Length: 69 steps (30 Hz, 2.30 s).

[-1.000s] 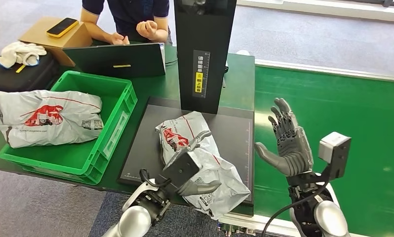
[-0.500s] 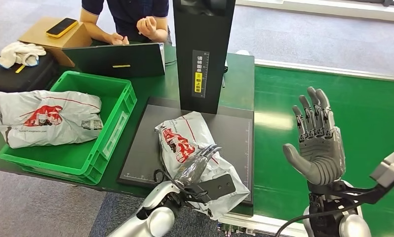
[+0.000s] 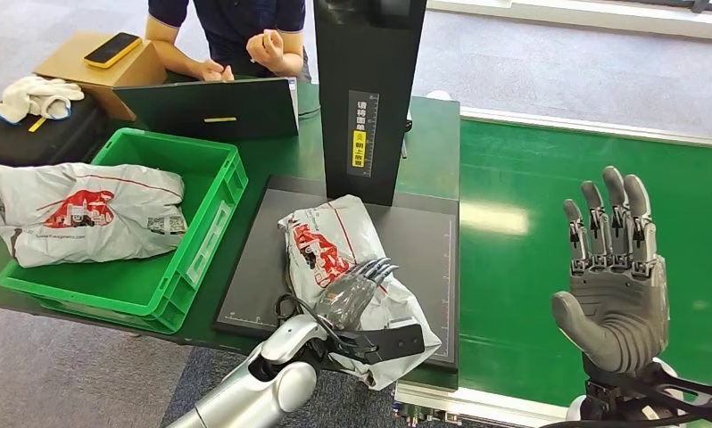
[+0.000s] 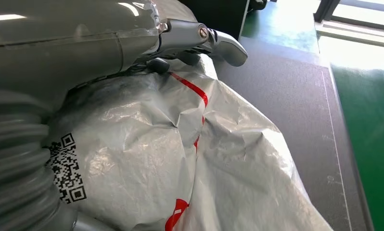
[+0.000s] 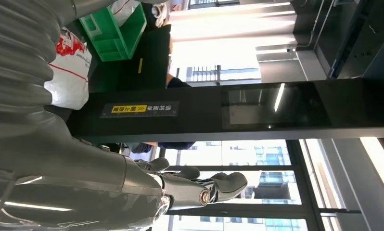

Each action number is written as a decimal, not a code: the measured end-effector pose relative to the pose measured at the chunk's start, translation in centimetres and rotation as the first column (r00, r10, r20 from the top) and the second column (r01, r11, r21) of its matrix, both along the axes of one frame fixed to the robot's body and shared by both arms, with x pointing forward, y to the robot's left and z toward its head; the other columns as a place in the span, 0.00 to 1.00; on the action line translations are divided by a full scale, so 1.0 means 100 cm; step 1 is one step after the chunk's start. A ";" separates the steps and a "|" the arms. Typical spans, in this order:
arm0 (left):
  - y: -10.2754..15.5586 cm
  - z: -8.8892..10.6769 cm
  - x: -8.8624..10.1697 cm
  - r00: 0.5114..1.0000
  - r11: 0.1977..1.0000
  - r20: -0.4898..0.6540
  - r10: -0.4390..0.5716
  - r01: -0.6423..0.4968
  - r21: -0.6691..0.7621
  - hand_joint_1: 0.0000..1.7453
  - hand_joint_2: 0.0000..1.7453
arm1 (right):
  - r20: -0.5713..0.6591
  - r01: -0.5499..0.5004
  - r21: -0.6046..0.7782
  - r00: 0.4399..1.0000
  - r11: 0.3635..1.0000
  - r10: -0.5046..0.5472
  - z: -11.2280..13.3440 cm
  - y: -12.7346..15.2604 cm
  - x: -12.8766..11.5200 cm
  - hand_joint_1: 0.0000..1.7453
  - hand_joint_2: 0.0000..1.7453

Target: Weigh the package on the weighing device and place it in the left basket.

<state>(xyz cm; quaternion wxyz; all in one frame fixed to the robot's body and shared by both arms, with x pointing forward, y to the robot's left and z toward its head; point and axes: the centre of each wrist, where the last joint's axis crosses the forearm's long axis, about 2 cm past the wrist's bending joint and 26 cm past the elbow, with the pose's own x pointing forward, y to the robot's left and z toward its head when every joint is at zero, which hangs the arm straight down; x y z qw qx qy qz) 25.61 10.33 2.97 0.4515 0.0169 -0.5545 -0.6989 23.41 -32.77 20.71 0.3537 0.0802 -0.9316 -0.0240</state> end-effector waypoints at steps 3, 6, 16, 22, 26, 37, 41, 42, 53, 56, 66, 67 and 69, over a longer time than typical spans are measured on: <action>0.002 -0.003 -0.001 0.999 0.999 0.013 -0.033 0.032 0.031 0.03 1.00 | 0.003 -0.009 0.005 1.000 1.000 0.009 0.000 0.001 -0.002 0.00 1.00; 0.003 -0.005 -0.002 0.998 0.996 0.025 -0.066 0.064 0.063 0.78 1.00 | 0.006 -0.018 0.009 1.000 1.000 0.018 0.000 0.002 -0.002 0.00 1.00; 0.009 -0.004 0.004 0.991 0.987 0.053 -0.122 0.116 0.108 1.00 1.00 | 0.011 -0.038 0.023 0.999 0.999 0.037 -0.003 0.000 -0.005 0.00 1.00; 0.012 0.001 0.011 0.990 0.990 0.082 -0.117 0.109 0.094 1.00 1.00 | 0.011 -0.037 0.031 0.999 0.999 0.036 -0.004 0.001 -0.007 0.00 1.00; 0.010 0.007 0.014 0.987 0.992 0.118 -0.107 0.099 0.076 1.00 1.00 | 0.004 -0.032 0.036 0.999 0.999 0.032 -0.004 0.001 -0.007 0.00 1.00; 0.010 0.063 0.040 0.932 0.992 0.363 0.007 0.038 -0.117 1.00 1.00 | -0.004 0.005 0.059 1.000 0.998 -0.004 -0.006 -0.001 -0.022 0.00 1.00; 0.017 0.098 0.056 0.876 0.972 0.469 0.111 0.002 -0.234 1.00 1.00 | -0.006 0.024 0.067 1.000 0.997 -0.024 -0.007 -0.001 -0.025 0.00 1.00; 0.019 0.109 0.061 0.856 0.964 0.496 0.145 -0.009 -0.267 1.00 1.00 | -0.007 0.030 0.071 1.000 0.997 -0.029 -0.007 -0.001 -0.026 0.00 1.00; 0.067 0.240 0.119 0.563 0.828 0.658 0.500 -0.087 -0.554 1.00 1.00 | -0.003 0.068 0.098 0.998 0.993 -0.068 -0.004 -0.002 -0.022 0.00 1.00; 0.091 0.274 0.139 0.477 0.794 0.665 0.574 -0.128 -0.594 1.00 1.00 | -0.003 0.070 0.102 0.998 0.992 -0.070 -0.004 -0.002 -0.022 0.00 1.00; 0.208 0.323 0.218 0.272 0.665 0.624 0.733 -0.480 -0.572 1.00 1.00 | 0.004 0.068 0.106 0.998 0.992 -0.069 -0.004 -0.001 -0.024 0.00 1.00; 0.217 0.321 0.223 0.270 0.652 0.617 0.739 -0.517 -0.555 1.00 1.00 | 0.004 0.068 0.107 0.998 0.992 -0.069 -0.004 -0.001 -0.024 0.00 1.00; 0.230 0.313 0.229 0.273 0.628 0.603 0.750 -0.579 -0.519 1.00 1.00 | 0.004 0.069 0.108 0.998 0.992 -0.070 -0.004 -0.001 -0.024 0.00 1.00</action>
